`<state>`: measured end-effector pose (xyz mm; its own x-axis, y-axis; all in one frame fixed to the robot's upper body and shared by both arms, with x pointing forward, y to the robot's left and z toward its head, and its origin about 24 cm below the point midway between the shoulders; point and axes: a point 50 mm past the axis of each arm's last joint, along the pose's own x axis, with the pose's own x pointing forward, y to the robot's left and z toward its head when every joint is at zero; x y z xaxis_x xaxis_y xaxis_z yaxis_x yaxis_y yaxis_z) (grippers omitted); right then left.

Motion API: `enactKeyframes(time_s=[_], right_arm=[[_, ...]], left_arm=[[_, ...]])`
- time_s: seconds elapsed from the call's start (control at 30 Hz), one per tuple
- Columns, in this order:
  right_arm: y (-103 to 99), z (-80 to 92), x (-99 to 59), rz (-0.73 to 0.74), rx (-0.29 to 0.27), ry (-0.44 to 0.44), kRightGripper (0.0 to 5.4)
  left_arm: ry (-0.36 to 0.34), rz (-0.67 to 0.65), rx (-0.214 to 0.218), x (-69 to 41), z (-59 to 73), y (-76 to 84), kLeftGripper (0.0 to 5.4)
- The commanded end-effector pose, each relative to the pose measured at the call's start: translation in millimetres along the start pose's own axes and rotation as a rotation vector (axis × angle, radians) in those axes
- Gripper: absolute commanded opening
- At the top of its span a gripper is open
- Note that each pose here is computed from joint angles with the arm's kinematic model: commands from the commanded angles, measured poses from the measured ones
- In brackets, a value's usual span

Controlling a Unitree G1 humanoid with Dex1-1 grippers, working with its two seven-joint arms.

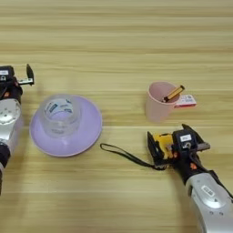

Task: Move the objects on the table

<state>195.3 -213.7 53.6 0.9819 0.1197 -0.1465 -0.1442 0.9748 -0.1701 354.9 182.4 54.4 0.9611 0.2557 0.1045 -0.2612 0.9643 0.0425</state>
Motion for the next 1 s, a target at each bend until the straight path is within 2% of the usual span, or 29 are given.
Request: enactKeyframes(time_s=[0.03, 0.33, 0.8, 1.0], right_arm=[[-4, -2.0, 6.4, -0.022, -0.008, 0.005, 5.38], [-8, -1.2, 21.1, -0.029, -0.04, 0.025, 5.38], [-4, 1.9, 25.6, -0.004, -0.014, 0.012, 5.38], [-3, 2.8, 32.6, 0.003, -0.021, 0.008, 5.38]], left_arm=[[0.018, -0.005, 0.011, -0.4, -2.2, -1.8, 5.4], [0.017, -0.006, 0.01, -0.9, -2.4, -2.5, 5.4], [0.022, -0.022, 0.012, -0.4, -2.5, -3.3, 5.4], [0.024, -0.021, 0.011, -0.6, -2.9, -3.5, 5.4]])
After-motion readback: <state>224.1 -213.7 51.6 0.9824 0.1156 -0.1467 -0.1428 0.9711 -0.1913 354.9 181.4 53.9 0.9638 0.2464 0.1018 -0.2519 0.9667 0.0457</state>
